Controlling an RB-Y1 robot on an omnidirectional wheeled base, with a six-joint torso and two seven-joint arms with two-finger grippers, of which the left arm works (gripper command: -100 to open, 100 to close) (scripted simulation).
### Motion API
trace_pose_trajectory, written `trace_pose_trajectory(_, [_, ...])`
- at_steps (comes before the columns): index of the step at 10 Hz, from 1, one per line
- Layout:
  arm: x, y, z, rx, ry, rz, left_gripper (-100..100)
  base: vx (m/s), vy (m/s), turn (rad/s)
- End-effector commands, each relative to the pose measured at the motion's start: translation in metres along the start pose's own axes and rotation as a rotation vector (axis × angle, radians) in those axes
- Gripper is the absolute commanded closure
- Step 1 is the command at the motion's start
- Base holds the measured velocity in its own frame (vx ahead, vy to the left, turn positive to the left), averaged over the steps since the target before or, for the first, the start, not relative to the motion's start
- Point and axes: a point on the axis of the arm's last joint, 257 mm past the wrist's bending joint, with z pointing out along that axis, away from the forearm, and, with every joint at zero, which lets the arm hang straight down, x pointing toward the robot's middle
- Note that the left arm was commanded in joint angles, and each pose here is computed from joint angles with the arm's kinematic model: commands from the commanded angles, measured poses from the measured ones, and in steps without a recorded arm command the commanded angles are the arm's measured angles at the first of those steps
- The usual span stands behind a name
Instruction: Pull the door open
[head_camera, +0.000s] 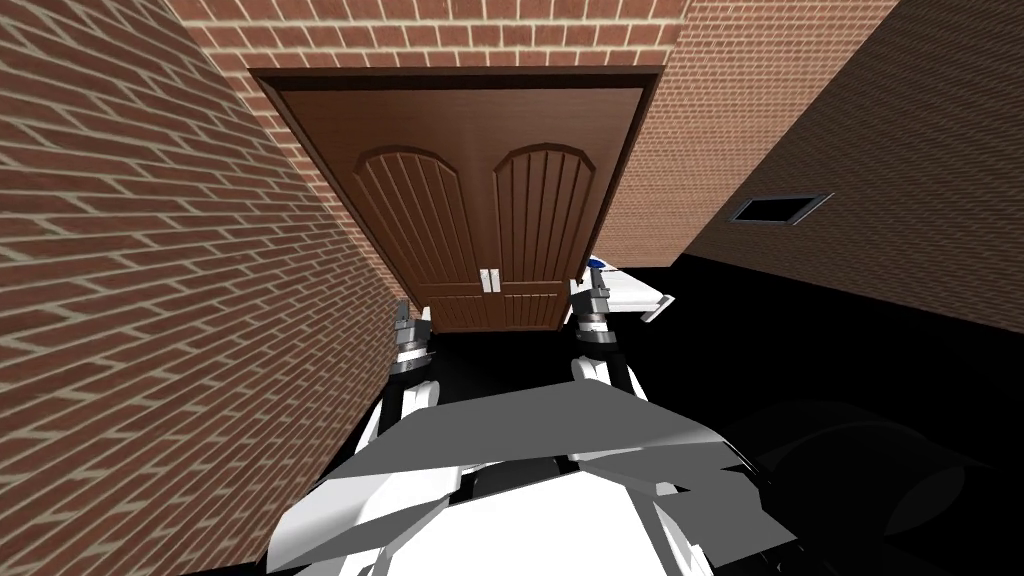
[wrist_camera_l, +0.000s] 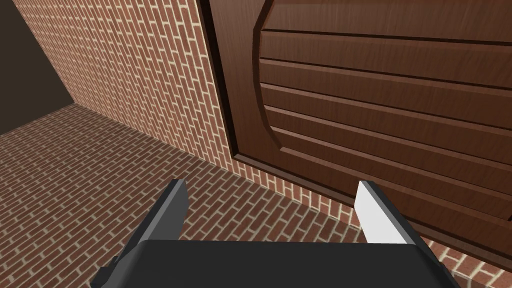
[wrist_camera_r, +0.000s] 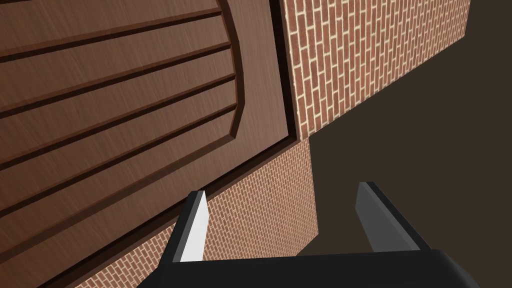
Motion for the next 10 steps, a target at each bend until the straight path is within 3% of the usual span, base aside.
trace_pose_trajectory(1, [-0.001, 0.017, -0.002, -0.035, 0.005, 0.0, -100, 0.096, -0.013, -0.081])
trace_pose_trajectory(10, [-0.013, 0.111, -0.0107, -0.234, 0.02, 0.002, -100, 0.102, -0.015, -0.078])
